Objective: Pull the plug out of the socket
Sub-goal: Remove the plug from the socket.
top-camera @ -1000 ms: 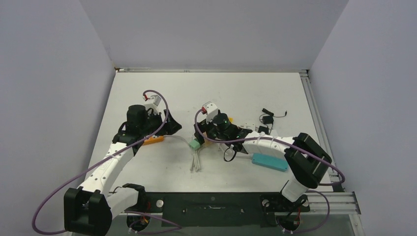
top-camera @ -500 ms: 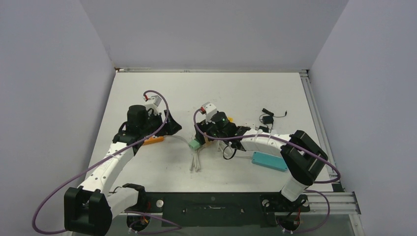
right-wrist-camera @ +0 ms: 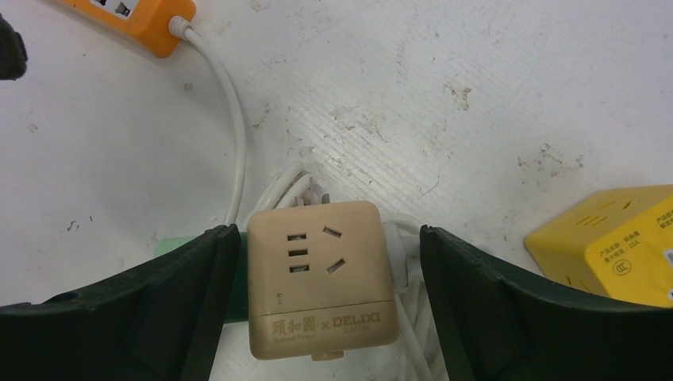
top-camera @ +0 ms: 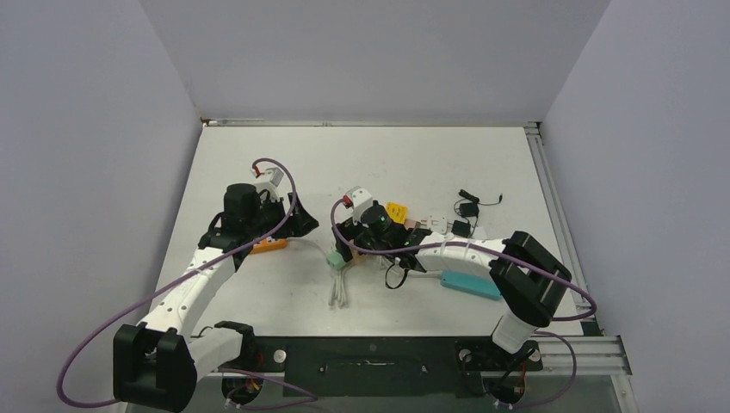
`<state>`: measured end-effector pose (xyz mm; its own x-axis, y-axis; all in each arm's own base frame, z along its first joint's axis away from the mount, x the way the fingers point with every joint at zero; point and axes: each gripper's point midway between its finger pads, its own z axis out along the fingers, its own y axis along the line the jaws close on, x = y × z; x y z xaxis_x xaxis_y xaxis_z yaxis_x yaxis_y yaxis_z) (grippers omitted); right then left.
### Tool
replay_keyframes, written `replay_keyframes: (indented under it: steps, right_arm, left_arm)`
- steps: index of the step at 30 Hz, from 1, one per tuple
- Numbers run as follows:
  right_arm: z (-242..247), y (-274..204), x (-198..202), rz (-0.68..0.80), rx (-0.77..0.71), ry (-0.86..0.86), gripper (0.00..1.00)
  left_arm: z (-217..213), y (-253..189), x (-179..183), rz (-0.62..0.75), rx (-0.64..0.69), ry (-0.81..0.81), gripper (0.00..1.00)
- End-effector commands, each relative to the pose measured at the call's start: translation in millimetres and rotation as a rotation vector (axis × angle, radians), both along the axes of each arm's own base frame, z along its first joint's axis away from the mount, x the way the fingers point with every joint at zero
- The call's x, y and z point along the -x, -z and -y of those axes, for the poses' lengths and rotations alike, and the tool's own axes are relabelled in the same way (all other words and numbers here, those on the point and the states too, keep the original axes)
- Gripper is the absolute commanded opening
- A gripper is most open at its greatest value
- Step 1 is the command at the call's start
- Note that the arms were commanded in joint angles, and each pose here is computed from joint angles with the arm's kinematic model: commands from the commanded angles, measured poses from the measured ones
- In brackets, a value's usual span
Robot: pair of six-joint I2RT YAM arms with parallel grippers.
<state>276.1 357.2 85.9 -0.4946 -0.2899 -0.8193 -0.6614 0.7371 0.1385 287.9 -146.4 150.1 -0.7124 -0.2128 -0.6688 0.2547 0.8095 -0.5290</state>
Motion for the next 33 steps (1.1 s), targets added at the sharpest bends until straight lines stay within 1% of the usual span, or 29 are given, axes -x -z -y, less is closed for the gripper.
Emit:
replay_keyframes:
  steps: [1, 3, 5, 13, 16, 19, 21, 24, 25, 26, 27, 30, 32, 33]
  right_arm:
    - [-0.4, -0.1, 15.6, -0.026, 0.005, 0.002, 0.86]
    - [1.6, 2.2, 15.0, -0.021, 0.010, 0.016, 0.89]
    - [3.8, 6.8, 15.2, -0.023, 0.012, 0.024, 0.90]
    - [14.2, 22.6, 14.1, -0.020, 0.028, 0.050, 0.81]
    - [14.8, 20.0, 13.8, -0.010, 0.012, 0.044, 0.63]
    - [8.5, 14.6, 16.7, -0.015, -0.021, 0.000, 0.50]
    - [4.7, 10.4, 19.9, -0.014, -0.044, -0.033, 0.37]
    - [4.4, -3.4, 18.2, 0.030, -0.079, -0.039, 0.15]
    - [4.9, -12.2, 16.4, 0.054, -0.092, -0.037, 0.10]
    - [5.7, -19.2, 13.6, 0.079, -0.098, -0.032, 0.06]
    - [6.9, -26.2, 10.6, 0.104, -0.105, -0.024, 0.05]
    - [18.8, -48.9, -3.6, 0.199, -0.141, 0.056, 0.05]
    - [30.1, -64.5, -9.1, 0.261, -0.197, 0.121, 0.05]
    - [38.6, -63.1, -8.1, 0.282, -0.208, 0.142, 0.05]
  left_arm:
    - [2.3, -17.5, -8.6, 0.053, 0.009, 0.014, 0.74]
    - [2.7, -17.6, -8.3, 0.052, 0.011, 0.017, 0.74]
    - [2.7, -17.7, -8.3, 0.052, 0.012, 0.017, 0.75]
    - [2.8, -18.6, -7.6, 0.055, 0.014, 0.017, 0.75]
    - [3.0, -19.8, -7.7, 0.061, 0.015, 0.019, 0.75]
    - [4.1, -20.3, -6.8, 0.065, 0.020, 0.025, 0.75]
    - [4.9, -20.8, -6.3, 0.068, 0.024, 0.030, 0.75]
    - [9.7, -23.9, -4.7, 0.081, 0.042, 0.052, 0.75]
    - [11.6, -24.8, -4.3, 0.087, 0.047, 0.060, 0.75]
    - [13.0, -26.0, -4.5, 0.091, 0.052, 0.064, 0.75]
    - [14.8, -27.6, -5.2, 0.096, 0.060, 0.069, 0.75]
    - [24.6, -33.9, -6.8, 0.109, 0.107, 0.095, 0.75]
    - [40.2, -39.4, -6.9, 0.131, 0.162, 0.141, 0.74]
    - [50.8, -42.0, -6.0, 0.138, 0.192, 0.174, 0.74]
